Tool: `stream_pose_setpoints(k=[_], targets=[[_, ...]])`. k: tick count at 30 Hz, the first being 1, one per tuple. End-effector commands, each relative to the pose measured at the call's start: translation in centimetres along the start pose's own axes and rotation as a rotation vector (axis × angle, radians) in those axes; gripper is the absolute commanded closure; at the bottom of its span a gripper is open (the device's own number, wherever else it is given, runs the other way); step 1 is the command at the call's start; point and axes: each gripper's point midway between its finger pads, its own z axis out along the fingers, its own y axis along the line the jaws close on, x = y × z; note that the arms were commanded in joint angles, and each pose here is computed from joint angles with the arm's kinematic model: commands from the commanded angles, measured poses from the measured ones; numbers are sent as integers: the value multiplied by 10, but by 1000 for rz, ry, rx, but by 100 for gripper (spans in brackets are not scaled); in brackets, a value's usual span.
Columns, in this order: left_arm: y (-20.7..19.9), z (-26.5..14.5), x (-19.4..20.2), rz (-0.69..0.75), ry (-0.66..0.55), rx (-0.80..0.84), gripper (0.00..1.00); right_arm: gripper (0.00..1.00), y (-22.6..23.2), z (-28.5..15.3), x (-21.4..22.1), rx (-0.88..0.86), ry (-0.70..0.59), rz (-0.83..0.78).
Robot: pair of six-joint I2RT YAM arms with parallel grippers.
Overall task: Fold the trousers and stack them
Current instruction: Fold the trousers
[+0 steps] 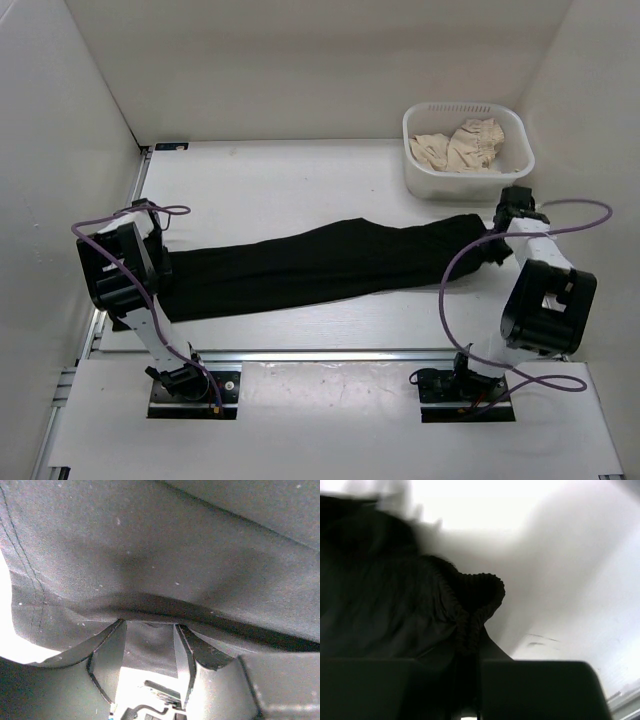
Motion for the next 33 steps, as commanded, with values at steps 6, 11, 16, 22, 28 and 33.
stream_pose_setpoints(k=[6,11,16,22,28,33], targets=[[-38,36,-8,-36,-9,125,45,100,119,-102,-92,-502,-337,-270],[-39,38,-3,-33,2,125,45,100,102,-43,-72,-395,-256,-317],[-36,41,5,-28,21,106,45,95,91,12,-58,-386,-176,-291],[-33,41,7,-28,21,86,45,36,86,49,-34,-346,-44,-236],[-33,42,10,-25,30,86,45,22,58,59,-29,-171,-12,-128],[-33,41,13,-23,39,86,45,20,32,40,-22,37,26,-121]])
